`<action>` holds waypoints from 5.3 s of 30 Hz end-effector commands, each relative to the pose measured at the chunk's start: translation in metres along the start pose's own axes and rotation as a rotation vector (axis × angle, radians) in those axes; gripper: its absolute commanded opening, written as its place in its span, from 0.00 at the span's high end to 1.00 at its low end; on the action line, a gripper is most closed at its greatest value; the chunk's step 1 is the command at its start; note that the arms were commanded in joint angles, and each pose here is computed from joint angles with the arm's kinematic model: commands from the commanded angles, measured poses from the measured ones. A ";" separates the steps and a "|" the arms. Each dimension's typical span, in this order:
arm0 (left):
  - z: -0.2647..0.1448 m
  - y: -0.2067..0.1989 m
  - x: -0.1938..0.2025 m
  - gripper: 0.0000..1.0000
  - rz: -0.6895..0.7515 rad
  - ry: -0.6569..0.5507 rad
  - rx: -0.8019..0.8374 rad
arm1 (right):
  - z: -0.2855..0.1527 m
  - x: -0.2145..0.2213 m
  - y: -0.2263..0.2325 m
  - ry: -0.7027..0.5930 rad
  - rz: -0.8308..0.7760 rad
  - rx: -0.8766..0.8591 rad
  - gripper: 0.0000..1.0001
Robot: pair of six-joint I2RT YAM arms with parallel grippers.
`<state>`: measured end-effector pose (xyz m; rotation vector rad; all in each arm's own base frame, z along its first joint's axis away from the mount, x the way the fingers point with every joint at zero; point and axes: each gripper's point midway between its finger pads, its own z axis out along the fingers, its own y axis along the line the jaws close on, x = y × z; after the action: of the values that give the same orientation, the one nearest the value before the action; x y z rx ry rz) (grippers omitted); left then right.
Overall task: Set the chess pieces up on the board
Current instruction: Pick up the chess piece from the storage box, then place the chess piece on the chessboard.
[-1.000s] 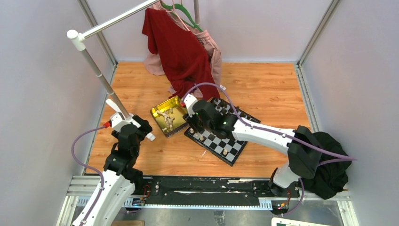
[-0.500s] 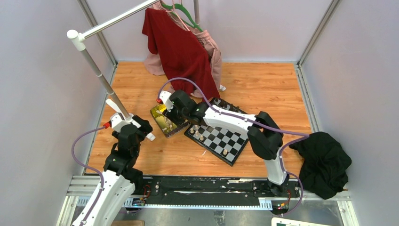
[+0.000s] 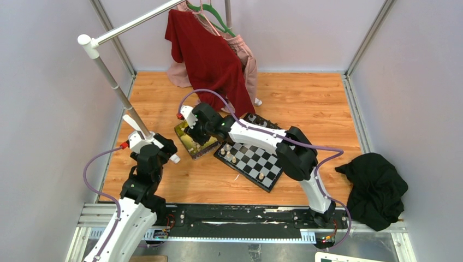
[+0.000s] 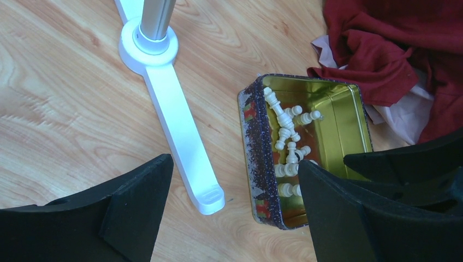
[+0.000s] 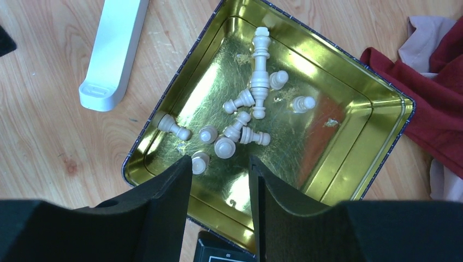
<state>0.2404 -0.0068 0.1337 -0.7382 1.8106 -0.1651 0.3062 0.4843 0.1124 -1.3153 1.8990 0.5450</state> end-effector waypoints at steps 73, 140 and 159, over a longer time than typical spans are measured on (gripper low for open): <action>0.001 0.001 -0.003 0.10 -0.013 -0.024 -0.009 | -0.026 -0.022 -0.022 -0.079 0.017 -0.004 1.00; 0.014 -0.007 0.014 0.10 0.018 0.036 0.018 | -0.132 0.151 0.025 0.105 0.209 0.237 1.00; 0.014 -0.009 0.016 0.10 0.020 0.045 0.025 | -0.136 0.156 0.024 0.110 0.217 0.255 0.63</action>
<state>0.2494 -0.0172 0.1123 -0.7156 1.8794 -0.1763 0.2116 0.3046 0.0755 -1.0011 2.1414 0.3295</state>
